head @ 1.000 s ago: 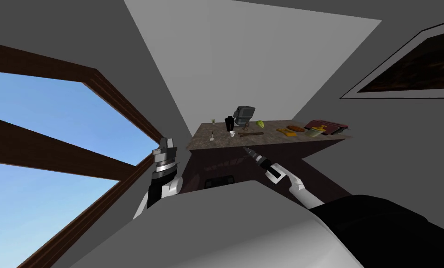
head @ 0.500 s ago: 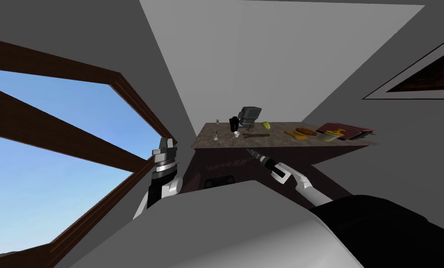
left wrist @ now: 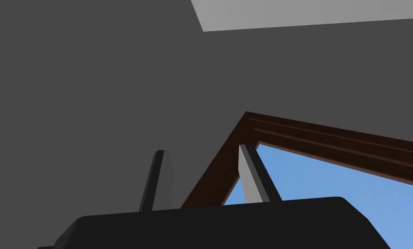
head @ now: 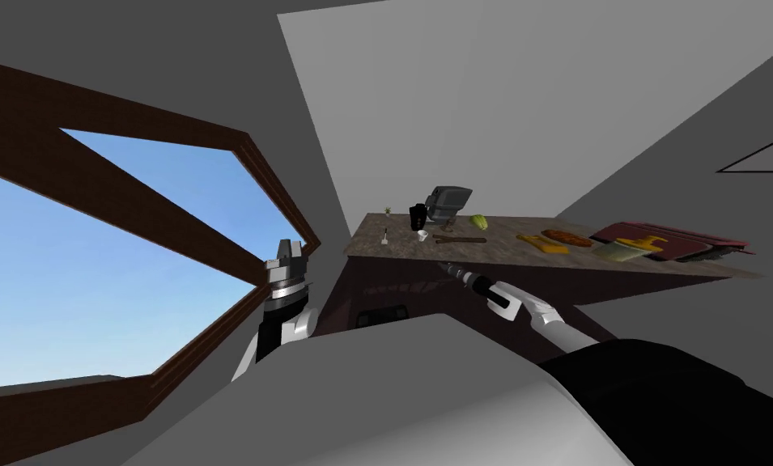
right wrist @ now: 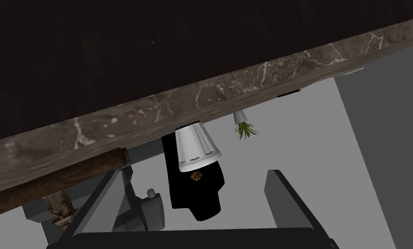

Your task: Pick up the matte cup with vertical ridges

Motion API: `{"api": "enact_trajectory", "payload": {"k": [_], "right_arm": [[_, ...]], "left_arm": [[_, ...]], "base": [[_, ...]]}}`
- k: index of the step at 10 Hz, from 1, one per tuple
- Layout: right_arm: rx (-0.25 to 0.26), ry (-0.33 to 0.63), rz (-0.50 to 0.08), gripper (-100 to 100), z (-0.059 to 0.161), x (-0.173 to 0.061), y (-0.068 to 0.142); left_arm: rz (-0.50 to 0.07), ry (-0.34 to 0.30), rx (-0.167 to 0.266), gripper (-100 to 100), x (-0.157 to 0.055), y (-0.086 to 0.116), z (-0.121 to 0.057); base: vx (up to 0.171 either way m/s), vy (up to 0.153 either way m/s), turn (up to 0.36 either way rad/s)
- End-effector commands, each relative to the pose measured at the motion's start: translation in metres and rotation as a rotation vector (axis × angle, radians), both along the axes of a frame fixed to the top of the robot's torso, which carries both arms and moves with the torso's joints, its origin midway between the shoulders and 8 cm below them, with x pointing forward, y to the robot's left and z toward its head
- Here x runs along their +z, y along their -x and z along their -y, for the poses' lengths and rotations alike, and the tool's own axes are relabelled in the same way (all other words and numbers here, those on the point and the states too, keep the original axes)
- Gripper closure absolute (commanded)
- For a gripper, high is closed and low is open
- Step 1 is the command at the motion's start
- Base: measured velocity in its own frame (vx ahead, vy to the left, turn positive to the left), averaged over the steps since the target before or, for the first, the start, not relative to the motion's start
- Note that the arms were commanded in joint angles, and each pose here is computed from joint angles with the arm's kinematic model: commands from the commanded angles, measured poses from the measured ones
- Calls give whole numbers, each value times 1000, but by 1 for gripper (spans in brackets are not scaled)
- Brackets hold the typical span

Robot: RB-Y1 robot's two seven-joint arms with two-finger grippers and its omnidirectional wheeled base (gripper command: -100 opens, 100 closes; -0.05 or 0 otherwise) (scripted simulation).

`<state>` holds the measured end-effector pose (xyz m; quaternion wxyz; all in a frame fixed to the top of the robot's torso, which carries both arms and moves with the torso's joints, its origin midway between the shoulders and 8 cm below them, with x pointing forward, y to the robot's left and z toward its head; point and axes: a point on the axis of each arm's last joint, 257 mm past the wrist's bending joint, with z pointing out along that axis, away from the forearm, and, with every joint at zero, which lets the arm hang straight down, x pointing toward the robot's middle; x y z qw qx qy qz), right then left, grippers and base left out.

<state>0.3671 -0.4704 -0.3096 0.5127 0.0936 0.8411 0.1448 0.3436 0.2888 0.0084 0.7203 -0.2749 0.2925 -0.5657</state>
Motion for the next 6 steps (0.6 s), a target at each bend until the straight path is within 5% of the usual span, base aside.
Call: {"api": "enact_trajectory", "payload": {"k": [1, 4, 6], "right_arm": [[-8, 66, -43, -100, 27, -6, 8], [-7, 134, -79, -100, 53, -5, 14], [-18, 230, -141, -100, 95, -7, 28]], "left_arm": [[0, 0, 0, 0, 0, 0, 0], [0, 0, 0, 0, 0, 0, 0], [0, 0, 0, 0, 0, 0, 0]], "base": [[42, 66, 171], [36, 38, 138], [58, 61, 262]]}}
